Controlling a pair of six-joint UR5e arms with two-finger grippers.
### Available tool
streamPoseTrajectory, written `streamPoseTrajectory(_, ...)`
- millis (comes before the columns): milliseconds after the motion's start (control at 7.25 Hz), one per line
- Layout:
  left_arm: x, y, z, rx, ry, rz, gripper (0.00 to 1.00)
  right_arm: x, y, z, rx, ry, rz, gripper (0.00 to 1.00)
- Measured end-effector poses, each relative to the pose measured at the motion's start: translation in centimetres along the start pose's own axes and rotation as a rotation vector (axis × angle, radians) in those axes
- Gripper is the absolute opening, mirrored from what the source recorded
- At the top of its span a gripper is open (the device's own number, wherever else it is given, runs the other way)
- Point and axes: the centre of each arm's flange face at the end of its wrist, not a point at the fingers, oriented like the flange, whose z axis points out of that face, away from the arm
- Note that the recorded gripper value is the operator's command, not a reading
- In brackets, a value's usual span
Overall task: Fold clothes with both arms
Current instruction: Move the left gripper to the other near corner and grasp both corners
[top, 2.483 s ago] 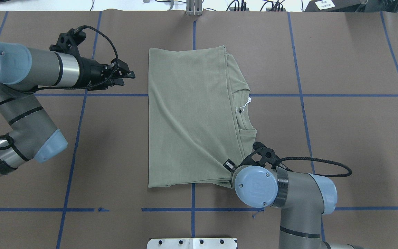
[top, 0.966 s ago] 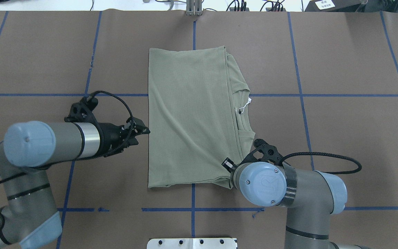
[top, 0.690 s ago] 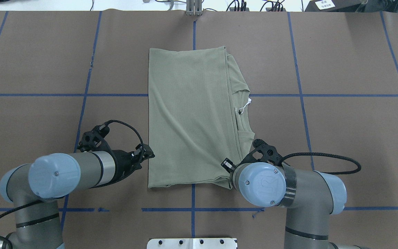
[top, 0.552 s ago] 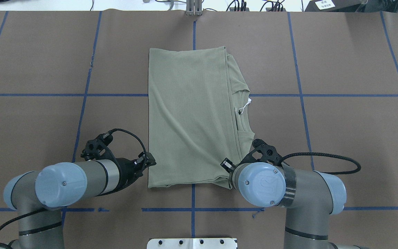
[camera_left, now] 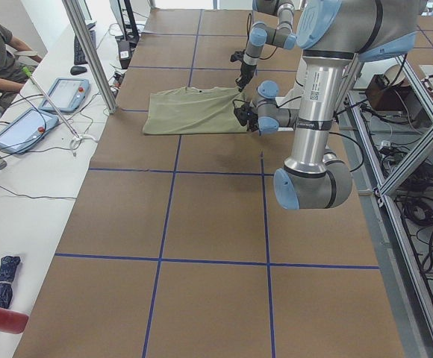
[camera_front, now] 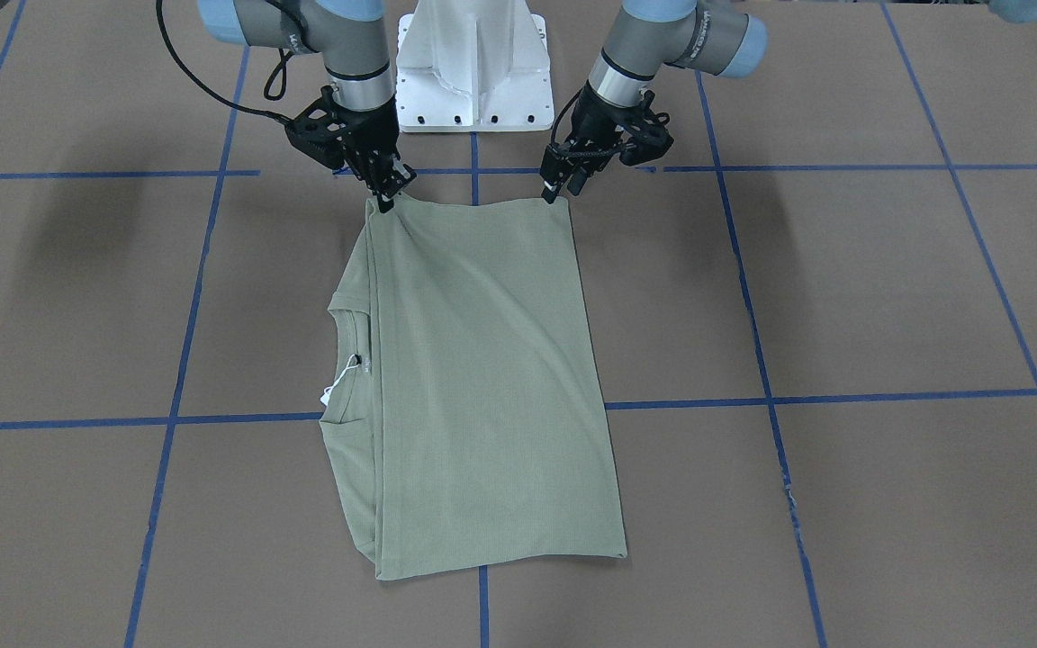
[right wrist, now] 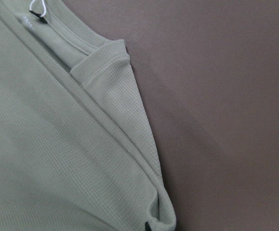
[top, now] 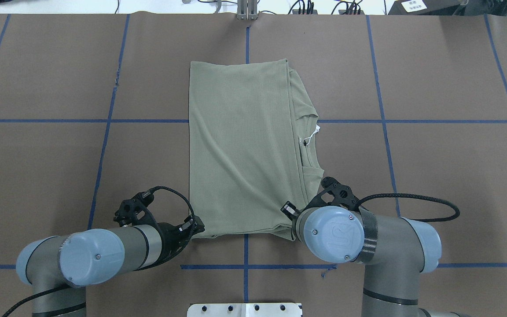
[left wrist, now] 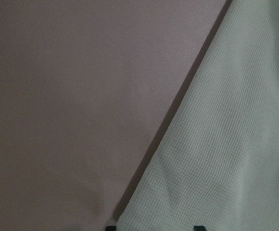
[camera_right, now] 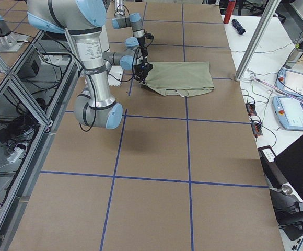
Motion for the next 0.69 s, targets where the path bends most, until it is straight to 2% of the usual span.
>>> streamPoseTrajectory(690,0.12,-0.16,0.79,0.022,-0.002,0.003,0.61,0.05,0.01,-0.05,-0.001,0.001,0.0,0.0)
